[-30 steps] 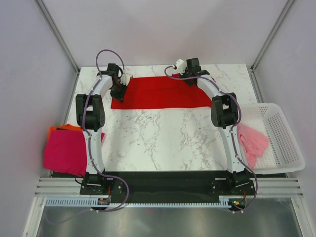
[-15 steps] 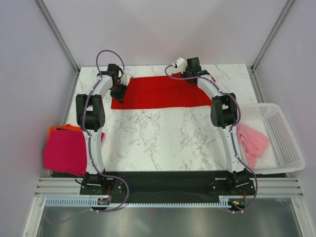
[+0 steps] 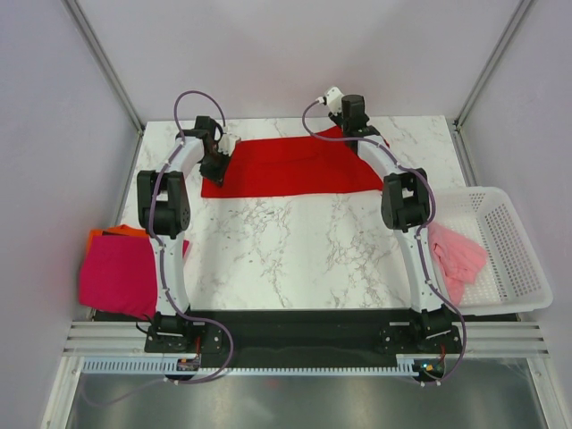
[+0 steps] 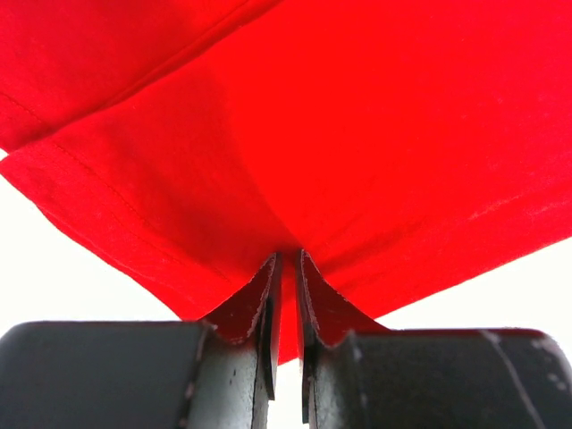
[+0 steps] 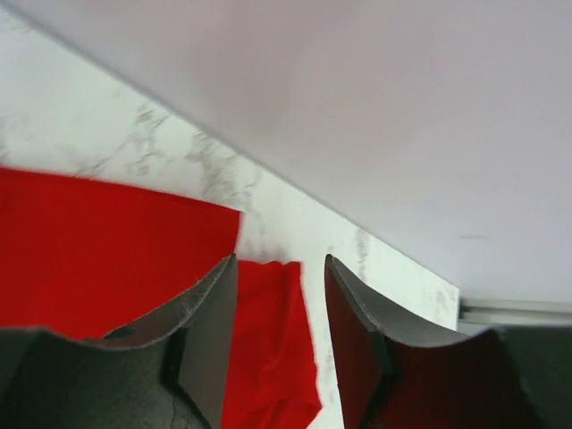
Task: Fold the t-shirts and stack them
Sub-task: Fold the tshirt
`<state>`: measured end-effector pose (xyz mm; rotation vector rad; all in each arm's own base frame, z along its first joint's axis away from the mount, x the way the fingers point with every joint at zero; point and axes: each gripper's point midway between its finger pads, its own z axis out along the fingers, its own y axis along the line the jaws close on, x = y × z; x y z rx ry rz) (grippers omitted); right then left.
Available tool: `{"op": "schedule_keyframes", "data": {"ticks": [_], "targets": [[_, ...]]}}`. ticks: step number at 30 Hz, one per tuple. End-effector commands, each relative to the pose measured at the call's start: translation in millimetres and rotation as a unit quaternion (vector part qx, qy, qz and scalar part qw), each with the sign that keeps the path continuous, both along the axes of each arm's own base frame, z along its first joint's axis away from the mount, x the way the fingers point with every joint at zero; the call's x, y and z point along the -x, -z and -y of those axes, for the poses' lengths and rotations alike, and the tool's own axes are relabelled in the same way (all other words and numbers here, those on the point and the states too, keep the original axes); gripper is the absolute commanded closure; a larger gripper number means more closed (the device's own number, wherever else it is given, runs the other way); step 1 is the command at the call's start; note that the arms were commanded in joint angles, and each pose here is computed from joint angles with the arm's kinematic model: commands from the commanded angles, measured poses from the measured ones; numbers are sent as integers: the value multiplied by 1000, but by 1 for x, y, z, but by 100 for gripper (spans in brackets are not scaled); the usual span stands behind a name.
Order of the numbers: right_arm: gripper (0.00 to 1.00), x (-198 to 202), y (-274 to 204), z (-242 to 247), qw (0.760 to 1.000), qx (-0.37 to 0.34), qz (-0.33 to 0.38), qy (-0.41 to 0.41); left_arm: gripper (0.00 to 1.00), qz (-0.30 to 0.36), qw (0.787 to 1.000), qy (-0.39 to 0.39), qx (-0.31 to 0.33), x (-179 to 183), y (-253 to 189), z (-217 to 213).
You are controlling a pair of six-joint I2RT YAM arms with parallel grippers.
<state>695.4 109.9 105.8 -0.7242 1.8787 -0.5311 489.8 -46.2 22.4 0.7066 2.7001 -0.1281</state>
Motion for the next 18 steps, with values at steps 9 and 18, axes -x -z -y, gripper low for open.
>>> {"op": "schedule_keyframes", "data": {"ticks": [9, 18], "targets": [[44, 7, -105, 32, 987, -57, 115, 95, 68, 41, 988, 146, -16, 22, -39, -5], [43, 44, -83, 6, 995, -75, 34, 52, 62, 31, 963, 264, -52, 49, -24, -15]]}}
